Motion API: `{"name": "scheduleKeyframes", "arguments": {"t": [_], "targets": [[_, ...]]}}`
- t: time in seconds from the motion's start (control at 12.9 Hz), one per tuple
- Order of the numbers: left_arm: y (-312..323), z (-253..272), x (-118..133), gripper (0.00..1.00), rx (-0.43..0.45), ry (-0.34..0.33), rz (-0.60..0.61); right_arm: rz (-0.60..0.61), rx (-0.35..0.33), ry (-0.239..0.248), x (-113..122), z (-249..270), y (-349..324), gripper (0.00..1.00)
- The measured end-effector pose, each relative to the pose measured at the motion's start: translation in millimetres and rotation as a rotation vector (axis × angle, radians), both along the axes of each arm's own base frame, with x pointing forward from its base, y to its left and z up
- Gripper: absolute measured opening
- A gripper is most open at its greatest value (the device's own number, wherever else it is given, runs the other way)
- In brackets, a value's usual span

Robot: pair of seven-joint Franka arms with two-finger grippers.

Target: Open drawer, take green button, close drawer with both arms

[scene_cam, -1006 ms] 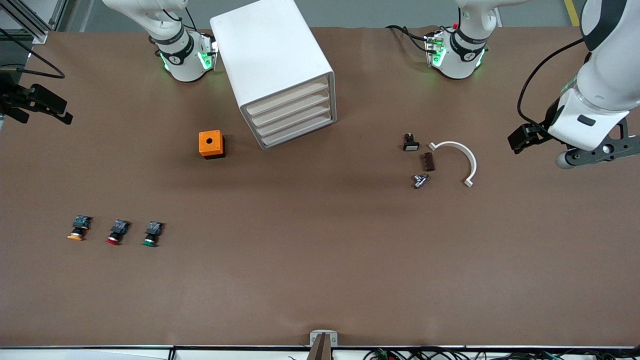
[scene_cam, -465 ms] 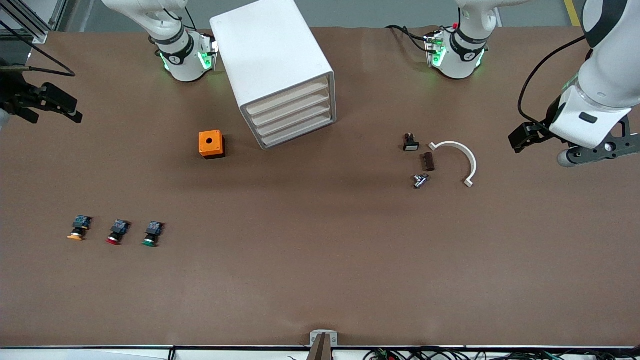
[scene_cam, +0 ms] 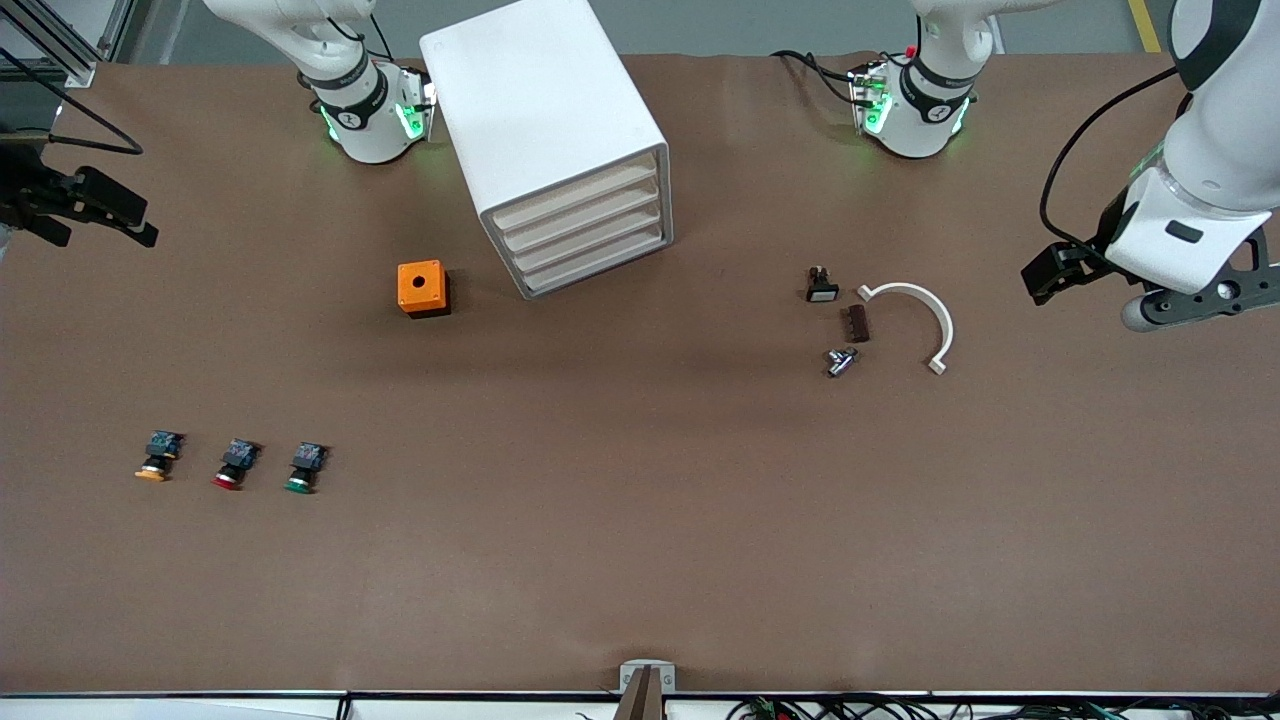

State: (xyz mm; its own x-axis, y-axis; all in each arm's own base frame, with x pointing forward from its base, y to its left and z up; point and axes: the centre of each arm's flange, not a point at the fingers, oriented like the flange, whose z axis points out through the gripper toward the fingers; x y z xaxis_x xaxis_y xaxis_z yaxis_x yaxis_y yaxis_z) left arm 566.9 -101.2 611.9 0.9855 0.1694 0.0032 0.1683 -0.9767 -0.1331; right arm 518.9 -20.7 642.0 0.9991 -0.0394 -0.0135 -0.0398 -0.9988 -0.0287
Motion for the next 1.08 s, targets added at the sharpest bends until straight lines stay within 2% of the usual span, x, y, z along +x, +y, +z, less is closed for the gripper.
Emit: {"name": "scheduleKeyframes", "arguments": {"t": [0.31,0.54,1.08], "targets": [[21.6,12.6,-3.5,1.00,-0.027,-0.009,-0.014,-0.004,-0.001,-0.001,0.0,0.0,-2.1,1.00],[42.2,21.7,-12.6,1.00,-0.047,0.020,-0.055,-0.011,-0.001,-0.001,-0.2,0.1,-6.1,1.00],[37.4,29.8,-38.1,1.00,-0.071,0.028,-0.062,-0.019,-0.002,-0.003,-0.2,0.2,-10.5,1.00]]}}
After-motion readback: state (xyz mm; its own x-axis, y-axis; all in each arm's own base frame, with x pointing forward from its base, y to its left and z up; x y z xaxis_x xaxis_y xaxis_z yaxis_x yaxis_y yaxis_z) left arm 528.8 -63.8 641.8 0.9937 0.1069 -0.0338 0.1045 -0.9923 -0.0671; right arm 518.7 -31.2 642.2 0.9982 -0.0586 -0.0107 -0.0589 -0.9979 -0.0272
